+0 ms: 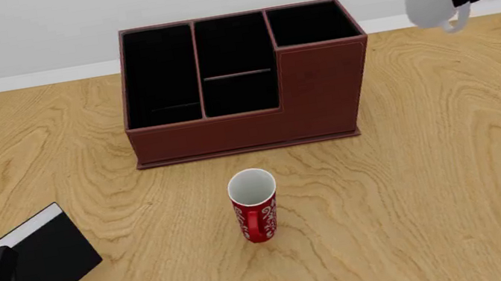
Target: Pick up the white mug and place it to the right of the caddy.
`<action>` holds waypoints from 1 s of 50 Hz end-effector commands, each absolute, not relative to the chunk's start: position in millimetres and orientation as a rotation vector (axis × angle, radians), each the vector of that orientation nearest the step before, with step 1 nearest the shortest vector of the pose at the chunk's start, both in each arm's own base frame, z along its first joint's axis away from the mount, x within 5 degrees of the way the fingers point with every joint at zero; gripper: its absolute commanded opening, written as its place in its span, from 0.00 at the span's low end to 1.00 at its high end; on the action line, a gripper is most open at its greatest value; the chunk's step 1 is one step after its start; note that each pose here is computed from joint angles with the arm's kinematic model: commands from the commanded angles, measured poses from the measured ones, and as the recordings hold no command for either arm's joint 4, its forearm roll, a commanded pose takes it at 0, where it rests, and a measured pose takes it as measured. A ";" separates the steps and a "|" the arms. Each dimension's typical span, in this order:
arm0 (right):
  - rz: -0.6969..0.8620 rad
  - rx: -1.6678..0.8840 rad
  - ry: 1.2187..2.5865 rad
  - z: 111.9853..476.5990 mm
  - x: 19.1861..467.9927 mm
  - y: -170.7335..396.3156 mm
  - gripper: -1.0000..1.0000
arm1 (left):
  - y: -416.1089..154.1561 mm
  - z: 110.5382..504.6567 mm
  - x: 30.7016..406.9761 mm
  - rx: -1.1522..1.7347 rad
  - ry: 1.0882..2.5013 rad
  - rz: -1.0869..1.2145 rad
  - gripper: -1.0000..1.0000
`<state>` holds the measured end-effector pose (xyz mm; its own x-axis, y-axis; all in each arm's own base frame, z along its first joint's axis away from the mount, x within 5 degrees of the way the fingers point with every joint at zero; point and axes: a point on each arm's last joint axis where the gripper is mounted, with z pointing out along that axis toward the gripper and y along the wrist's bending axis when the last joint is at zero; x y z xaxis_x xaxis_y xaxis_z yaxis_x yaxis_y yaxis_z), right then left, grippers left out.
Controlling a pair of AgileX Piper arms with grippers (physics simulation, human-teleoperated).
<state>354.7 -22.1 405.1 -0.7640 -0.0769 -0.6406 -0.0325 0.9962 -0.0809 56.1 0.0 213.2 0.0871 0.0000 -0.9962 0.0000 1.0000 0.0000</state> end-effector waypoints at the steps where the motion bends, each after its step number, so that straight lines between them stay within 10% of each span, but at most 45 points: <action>1: -0.067 -0.057 2.453 398.4 374.1 -20.0 0.00 | 0.0 213.2 56.1 0.000 1.484 0.000 1.00; 50: -0.047 0.025 2.513 355.7 421.3 -28.4 0.00 | 0.0 213.2 56.1 0.000 1.484 0.000 1.00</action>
